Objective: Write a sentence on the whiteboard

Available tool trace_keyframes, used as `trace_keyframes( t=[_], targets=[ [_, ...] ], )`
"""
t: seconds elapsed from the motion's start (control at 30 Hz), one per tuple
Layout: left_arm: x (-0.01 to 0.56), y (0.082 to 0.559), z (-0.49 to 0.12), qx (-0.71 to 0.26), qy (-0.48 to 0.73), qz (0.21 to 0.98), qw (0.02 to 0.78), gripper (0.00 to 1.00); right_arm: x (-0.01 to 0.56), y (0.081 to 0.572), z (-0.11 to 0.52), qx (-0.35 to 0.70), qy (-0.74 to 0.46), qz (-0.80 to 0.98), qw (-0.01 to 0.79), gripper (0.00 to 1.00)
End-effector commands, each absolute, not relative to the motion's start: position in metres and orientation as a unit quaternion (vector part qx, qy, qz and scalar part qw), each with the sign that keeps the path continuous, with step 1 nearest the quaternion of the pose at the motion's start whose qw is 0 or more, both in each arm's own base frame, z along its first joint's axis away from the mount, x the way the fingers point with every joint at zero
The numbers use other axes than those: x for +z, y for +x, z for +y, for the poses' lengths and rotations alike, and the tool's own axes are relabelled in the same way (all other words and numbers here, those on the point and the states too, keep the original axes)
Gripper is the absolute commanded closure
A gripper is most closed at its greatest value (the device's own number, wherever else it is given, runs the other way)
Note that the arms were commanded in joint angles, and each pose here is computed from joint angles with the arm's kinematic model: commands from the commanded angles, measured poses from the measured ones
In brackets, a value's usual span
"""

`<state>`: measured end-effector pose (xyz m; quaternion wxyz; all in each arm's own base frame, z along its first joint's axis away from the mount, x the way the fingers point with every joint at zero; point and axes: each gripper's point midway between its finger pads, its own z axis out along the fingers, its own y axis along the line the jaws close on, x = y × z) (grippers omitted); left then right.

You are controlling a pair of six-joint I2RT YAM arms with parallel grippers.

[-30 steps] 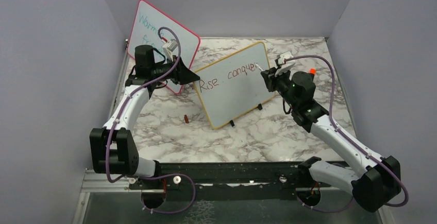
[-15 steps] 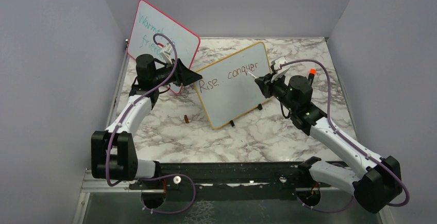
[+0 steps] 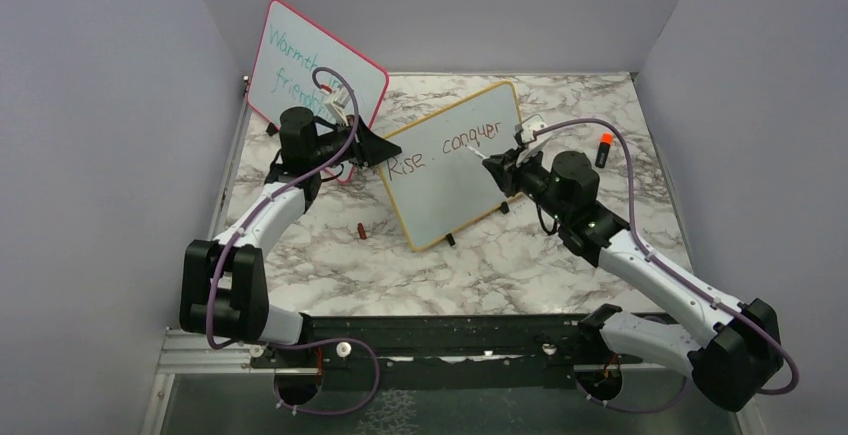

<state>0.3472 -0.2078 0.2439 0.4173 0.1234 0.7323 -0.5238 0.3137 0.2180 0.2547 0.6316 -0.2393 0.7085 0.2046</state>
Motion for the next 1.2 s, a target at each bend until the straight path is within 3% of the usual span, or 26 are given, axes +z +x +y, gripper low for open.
trace_keyframes(
  t=[0.0,0.23,1.17],
  targets=[
    [0.242,0.352,-0.208,-0.514,0.139,0.723,0.440,0.82,0.260,0.309,0.228,0.218,-0.245,0.697,0.638,0.99],
    [0.231,0.348,-0.209,-0.519,0.166,0.718,0.433,1.00,0.249,0.297,0.238,0.225,-0.260,0.698,0.628,0.99],
    [0.217,0.354,-0.198,-0.514,0.176,0.721,0.430,1.00,0.200,0.259,0.267,0.172,-0.305,0.703,0.619,1.00]
  ],
)
